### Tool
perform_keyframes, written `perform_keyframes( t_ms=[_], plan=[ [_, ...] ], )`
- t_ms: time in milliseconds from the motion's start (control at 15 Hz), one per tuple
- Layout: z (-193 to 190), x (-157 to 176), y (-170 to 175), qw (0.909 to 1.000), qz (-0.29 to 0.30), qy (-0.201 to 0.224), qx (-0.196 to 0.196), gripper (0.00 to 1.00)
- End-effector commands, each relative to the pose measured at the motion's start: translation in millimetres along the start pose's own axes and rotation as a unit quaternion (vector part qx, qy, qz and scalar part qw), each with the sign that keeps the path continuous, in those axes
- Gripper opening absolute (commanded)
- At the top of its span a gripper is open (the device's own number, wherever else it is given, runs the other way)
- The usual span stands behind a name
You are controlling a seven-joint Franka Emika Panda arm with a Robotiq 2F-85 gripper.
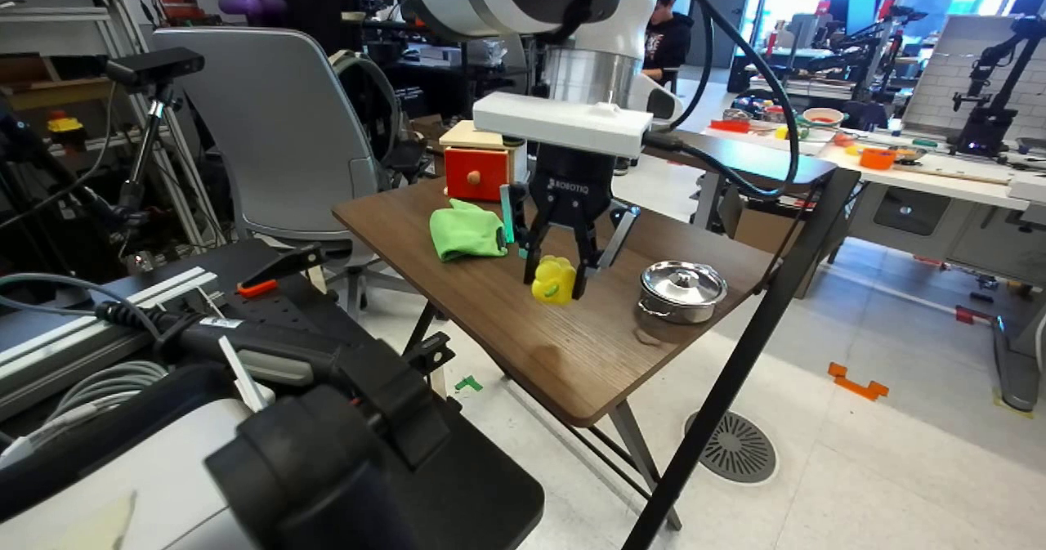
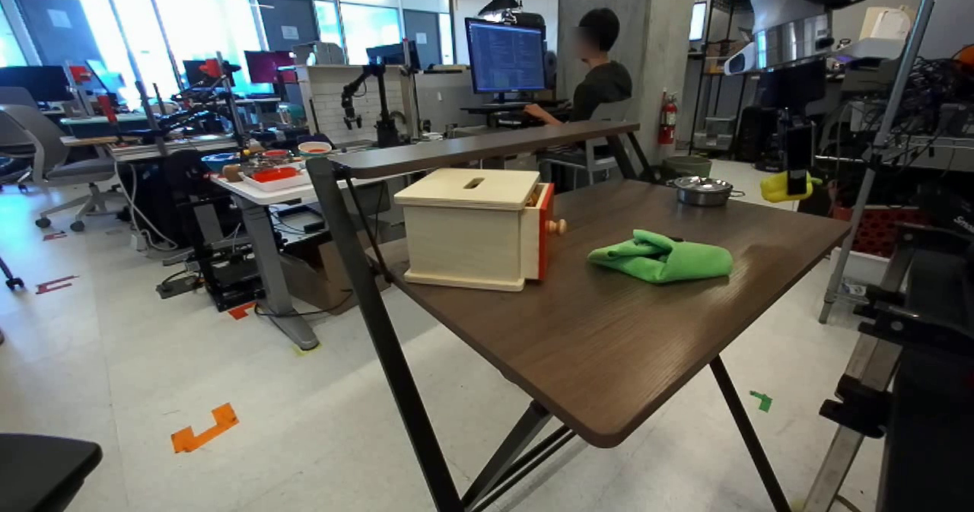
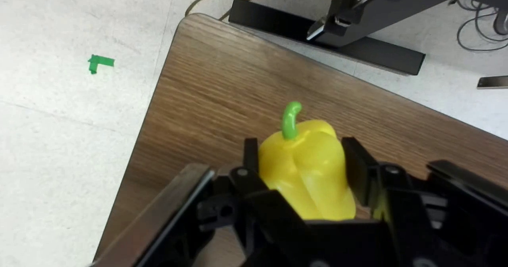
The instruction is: Move the yellow bell pepper
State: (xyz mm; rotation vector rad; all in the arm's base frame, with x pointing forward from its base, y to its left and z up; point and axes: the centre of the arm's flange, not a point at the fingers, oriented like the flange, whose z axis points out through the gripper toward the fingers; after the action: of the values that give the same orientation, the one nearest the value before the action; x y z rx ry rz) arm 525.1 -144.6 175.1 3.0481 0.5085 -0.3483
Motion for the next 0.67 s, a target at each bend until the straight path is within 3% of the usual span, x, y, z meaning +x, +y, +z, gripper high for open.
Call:
perform_keyframes(
  t_ms=[0,333,400,467,600],
  plan=[
    [24,3,15,0.9999,0.012,0.0,0.012,0.29],
    [49,3,28,0.9992,0.031,-0.022,0.014,0.29],
    [52,3,29,0.9991,0.033,-0.024,0.016,0.41],
    [51,2,29,0.999,0.033,-0.027,0.015,0.79],
    [45,0,31,0.9991,0.036,-0.022,0.009,0.87]
  ],
)
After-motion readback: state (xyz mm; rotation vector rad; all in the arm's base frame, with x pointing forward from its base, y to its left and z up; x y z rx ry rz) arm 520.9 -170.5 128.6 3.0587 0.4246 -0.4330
